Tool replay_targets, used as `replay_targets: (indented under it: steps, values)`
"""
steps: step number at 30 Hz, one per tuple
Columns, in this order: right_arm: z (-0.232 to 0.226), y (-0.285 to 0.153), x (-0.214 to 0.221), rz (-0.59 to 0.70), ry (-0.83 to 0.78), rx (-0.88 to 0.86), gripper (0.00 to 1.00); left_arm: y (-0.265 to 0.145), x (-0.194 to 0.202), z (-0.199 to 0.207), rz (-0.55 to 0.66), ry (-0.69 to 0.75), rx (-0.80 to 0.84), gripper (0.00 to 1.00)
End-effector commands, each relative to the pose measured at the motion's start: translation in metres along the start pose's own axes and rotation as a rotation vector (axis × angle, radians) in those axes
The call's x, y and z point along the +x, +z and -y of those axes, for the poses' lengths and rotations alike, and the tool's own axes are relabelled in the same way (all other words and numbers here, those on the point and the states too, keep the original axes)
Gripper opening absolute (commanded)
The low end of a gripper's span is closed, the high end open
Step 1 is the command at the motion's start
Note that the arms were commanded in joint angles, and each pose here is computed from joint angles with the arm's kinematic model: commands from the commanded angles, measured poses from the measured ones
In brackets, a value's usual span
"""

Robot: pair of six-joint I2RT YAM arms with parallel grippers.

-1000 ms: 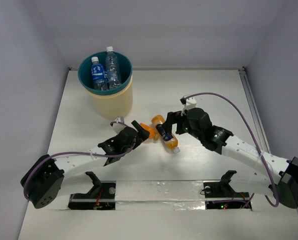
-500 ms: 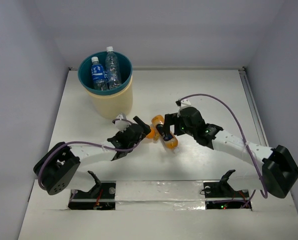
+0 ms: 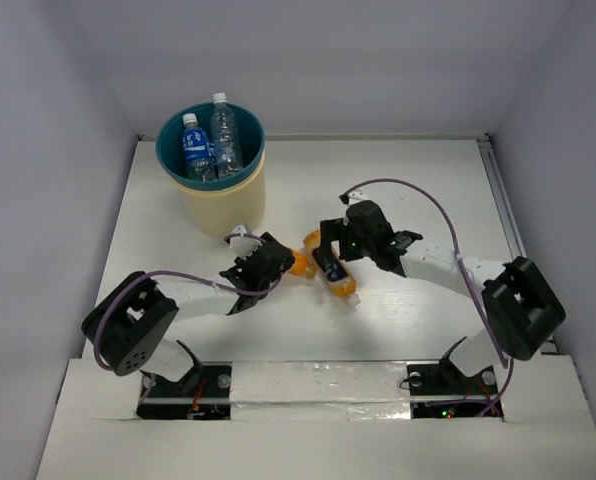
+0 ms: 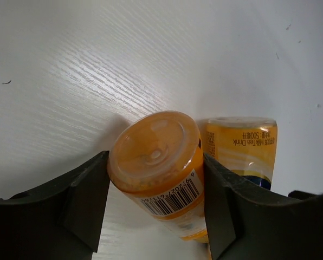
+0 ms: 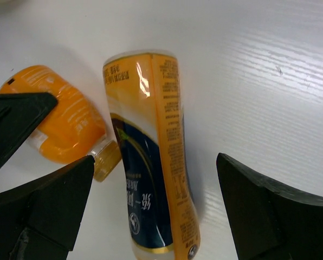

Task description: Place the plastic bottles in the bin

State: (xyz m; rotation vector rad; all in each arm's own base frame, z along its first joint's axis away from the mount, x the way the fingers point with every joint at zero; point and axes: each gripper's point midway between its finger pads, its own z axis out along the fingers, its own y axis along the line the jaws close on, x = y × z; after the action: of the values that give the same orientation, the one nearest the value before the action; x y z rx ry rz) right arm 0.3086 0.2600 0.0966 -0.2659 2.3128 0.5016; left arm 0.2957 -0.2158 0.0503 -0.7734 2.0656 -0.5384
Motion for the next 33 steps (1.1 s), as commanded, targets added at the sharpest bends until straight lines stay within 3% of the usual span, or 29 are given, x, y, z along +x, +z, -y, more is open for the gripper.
replay_targets:
  steps: [1,12,17,20,21,23,27,33]
  values:
    - [-0.011,0.005,-0.029,0.041,-0.028,-0.028,1.0,-0.015,-0.026,0.018,0.065,0.002,0.064,0.31]
    - [-0.016,0.043,-0.02,-0.082,-0.082,-0.046,1.0,-0.091,-0.083,0.016,0.121,0.143,0.101,0.27]
    - [-0.02,0.056,-0.004,-0.146,-0.098,-0.088,1.0,-0.148,-0.143,0.047,0.224,0.194,0.18,0.29]
    - [-0.02,0.063,0.006,-0.172,-0.095,-0.101,0.99,-0.18,-0.19,0.074,0.296,0.28,0.148,0.31]
    - [-0.02,0.064,0.008,-0.178,-0.093,-0.102,0.94,-0.201,-0.215,0.09,0.342,0.31,0.159,0.31]
    - [-0.021,0.065,0.01,-0.181,-0.089,-0.109,0.88,-0.207,-0.241,0.101,0.399,0.348,0.106,0.31]
    - [-0.026,0.06,0.003,-0.155,-0.079,-0.128,0.65,-0.229,-0.312,0.132,0.519,0.378,0.052,0.32]
    - [-0.034,0.046,-0.01,-0.093,-0.078,-0.167,0.56,-0.184,-0.368,0.122,0.572,0.469,-0.217,0.32]
